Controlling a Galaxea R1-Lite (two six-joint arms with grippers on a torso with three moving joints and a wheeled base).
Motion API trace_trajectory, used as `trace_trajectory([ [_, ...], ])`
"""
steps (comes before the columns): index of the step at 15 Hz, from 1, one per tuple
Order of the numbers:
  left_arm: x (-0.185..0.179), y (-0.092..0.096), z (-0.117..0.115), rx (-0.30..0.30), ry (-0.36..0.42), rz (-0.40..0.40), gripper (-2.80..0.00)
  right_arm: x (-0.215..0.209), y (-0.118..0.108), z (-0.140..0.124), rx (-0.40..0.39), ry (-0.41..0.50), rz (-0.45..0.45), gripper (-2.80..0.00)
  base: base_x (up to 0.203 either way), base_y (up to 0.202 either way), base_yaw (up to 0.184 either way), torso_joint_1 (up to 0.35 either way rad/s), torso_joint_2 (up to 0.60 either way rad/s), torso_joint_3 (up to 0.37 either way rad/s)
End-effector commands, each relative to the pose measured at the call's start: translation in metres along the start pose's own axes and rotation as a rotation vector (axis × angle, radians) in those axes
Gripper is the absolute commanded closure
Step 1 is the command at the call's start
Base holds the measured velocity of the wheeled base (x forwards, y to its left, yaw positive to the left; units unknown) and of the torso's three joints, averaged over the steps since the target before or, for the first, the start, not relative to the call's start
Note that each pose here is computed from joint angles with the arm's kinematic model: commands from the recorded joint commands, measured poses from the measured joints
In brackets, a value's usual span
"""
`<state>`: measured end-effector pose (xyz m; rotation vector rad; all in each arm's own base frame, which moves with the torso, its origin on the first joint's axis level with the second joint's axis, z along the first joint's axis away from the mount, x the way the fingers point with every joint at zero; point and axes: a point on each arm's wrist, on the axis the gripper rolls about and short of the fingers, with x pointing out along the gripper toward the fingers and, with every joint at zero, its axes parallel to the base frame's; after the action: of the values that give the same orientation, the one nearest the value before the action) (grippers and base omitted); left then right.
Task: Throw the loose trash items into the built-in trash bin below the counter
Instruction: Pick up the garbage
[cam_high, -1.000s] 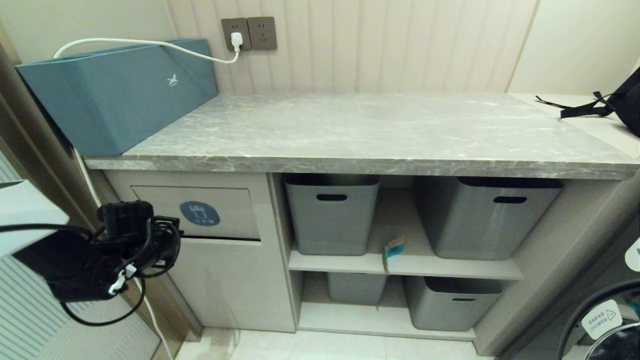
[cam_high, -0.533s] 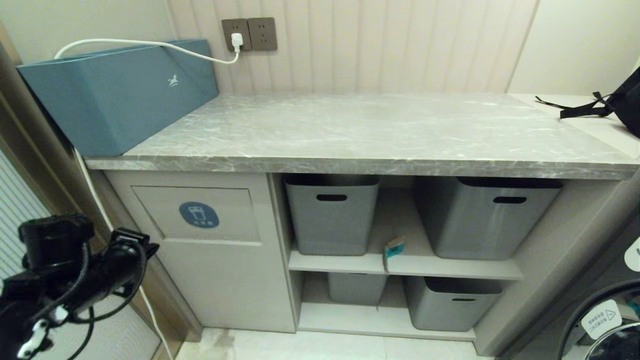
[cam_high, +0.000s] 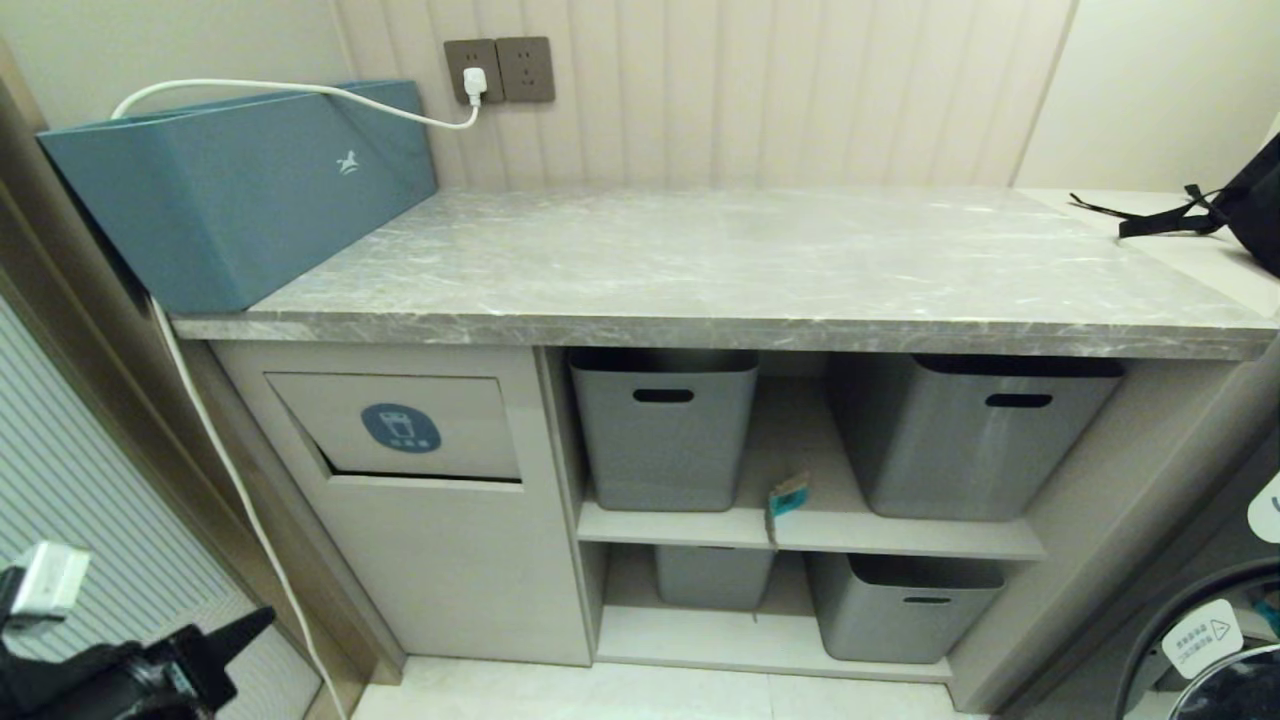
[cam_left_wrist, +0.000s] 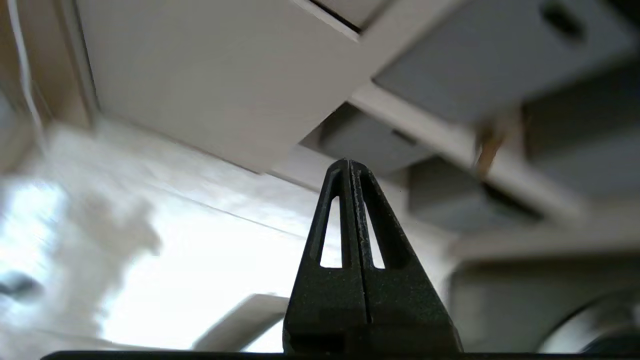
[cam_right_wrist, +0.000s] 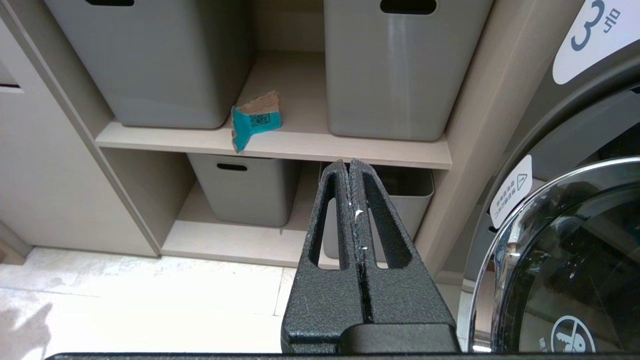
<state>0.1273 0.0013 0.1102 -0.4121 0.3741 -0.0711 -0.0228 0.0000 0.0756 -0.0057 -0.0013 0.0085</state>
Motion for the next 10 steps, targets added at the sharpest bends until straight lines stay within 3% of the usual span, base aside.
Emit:
trace_trajectory([
  [1,-0.020,-0.006,0.001,0.268,-0.073,-0.093,0.00,0.000,0.000,0.000,0.000,0.000,0.001,0.00,0.000,0.000,0.000,0.000,0.00,0.000],
  [4,-0.038,-0.010,-0.002,0.455,-0.119,-0.164,0.00,0.000,0.000,0.000,0.000,-0.002,0.001,0.00,0.000,0.000,0.000,0.000,0.00,0.000],
  [10,-0.080,-0.014,-0.016,0.629,-0.265,-0.196,0.00,0.000,0.000,0.000,0.000,-0.002,0.001,0.00,0.000,0.000,0.000,0.000,0.00,0.000],
])
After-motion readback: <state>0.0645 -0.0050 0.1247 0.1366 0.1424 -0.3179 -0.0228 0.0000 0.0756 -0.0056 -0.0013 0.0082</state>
